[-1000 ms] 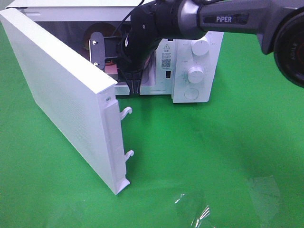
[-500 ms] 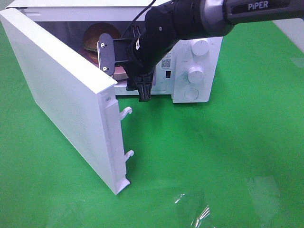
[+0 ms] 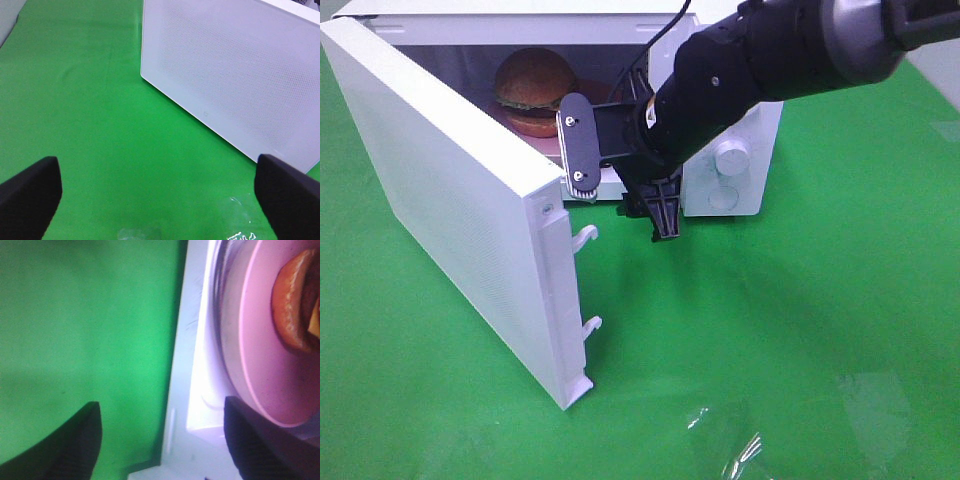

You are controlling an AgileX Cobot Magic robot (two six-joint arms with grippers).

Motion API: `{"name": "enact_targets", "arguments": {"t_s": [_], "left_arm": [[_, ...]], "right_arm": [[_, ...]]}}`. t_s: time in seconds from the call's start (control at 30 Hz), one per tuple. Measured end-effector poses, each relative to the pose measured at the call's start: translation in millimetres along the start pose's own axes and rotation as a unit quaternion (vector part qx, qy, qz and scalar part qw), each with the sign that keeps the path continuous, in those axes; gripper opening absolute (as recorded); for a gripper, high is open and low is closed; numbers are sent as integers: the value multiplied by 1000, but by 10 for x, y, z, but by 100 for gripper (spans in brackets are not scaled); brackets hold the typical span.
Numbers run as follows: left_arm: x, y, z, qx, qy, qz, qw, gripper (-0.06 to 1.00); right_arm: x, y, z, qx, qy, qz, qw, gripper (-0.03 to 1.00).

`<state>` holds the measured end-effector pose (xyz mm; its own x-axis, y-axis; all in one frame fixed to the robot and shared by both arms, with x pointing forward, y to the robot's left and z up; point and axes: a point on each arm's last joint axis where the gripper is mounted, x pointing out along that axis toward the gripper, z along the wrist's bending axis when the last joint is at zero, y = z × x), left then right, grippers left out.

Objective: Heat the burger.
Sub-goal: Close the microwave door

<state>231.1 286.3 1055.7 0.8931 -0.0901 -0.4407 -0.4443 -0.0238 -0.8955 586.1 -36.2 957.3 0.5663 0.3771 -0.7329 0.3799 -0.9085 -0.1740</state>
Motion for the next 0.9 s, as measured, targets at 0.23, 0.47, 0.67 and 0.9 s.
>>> {"name": "enact_targets", "arguments": {"t_s": [0.23,0.47,0.67,0.9], "left_arm": [[0,0,0,0,0,0,1000,96],[0,0,0,0,0,0,1000,96],[0,0,0,0,0,0,1000,96],[0,0,0,0,0,0,1000,96]], "right_arm": [[-201,71,201,4,-13,2,1000,68],[-577,131,342,46,-4,-2,999,68],[-801,168,428,90,2,-5,996,68],[-1155,230,566,197,8,-9,980,68]]}}
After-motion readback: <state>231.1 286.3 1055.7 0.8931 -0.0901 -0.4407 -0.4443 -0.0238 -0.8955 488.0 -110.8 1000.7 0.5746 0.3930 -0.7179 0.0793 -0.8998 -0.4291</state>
